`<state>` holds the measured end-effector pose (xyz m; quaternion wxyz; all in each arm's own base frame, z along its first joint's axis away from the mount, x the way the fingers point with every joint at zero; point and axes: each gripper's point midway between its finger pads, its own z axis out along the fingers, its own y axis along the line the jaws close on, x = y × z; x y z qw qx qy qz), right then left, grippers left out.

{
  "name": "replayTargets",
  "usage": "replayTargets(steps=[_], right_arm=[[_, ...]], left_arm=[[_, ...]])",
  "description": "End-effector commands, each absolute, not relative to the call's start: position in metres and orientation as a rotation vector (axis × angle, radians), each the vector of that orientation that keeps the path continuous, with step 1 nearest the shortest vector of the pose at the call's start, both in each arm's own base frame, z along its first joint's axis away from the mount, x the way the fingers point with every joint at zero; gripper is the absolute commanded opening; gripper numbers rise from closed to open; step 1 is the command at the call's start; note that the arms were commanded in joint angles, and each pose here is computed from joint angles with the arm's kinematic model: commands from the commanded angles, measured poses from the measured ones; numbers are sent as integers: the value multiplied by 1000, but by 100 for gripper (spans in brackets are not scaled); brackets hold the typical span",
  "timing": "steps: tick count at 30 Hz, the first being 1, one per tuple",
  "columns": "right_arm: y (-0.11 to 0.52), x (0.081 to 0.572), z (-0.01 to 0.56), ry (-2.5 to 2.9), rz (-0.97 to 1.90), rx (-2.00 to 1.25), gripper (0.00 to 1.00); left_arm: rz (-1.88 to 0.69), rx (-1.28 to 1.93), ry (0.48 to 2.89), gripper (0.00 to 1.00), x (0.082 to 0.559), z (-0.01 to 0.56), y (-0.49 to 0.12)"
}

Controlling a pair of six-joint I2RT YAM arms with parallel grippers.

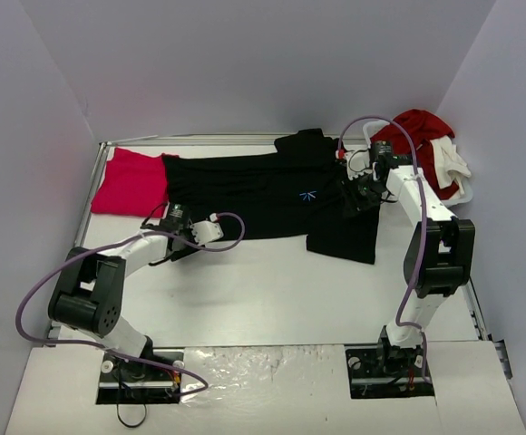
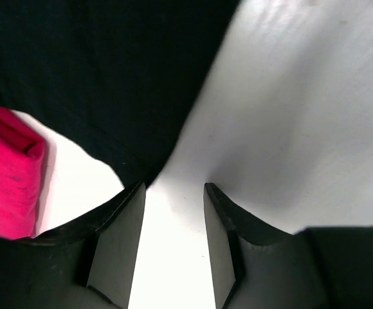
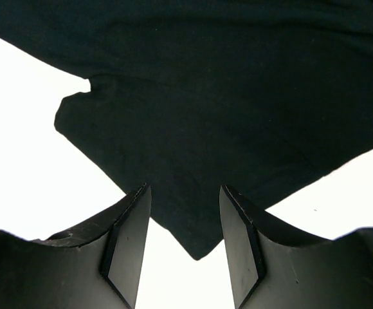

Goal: Fold and stack the t-shirts
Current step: Grap the side of the flattened tshirt closest away from the robot with both arms

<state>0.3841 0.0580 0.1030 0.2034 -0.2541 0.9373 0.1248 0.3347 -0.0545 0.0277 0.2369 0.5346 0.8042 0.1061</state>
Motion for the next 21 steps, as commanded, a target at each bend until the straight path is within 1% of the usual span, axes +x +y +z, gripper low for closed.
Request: replayTargets(steps=[1,2,3,10,11,13,14,15,16,21], right_arm=[[57,380,102,2637,363,-704,43],[57,380,100,2640,362,-705,43],[56,379,100,2644,359,-705,43],[57,379,101,2638,357,-711,43],[56,379,100,2642,358,-707,43],[56,378,100,2645,359,-707,43],[57,377,99,2646,360,-709,43],[56,377,99,2646,357,-709,43],[56,375,98,2650,359,-711,43],[56,370,102,2641,357,-717,43]], left_arm=[[347,1479,2275,41,329,7,-40],[401,1458,2287,45,333,7,-34],[403,1459,2298,48,333,5,-33],[423,1421,2326,47,347,10,-32],[420,1423,2335,40,348,10,-32],[408,1443,2351,31,346,8,-32],[412,1457,2346,14,347,9,-32],[398,1479,2357,5,343,7,-33],[389,1490,2362,3,341,6,-33],[351,1497,2385,2,332,12,-35]])
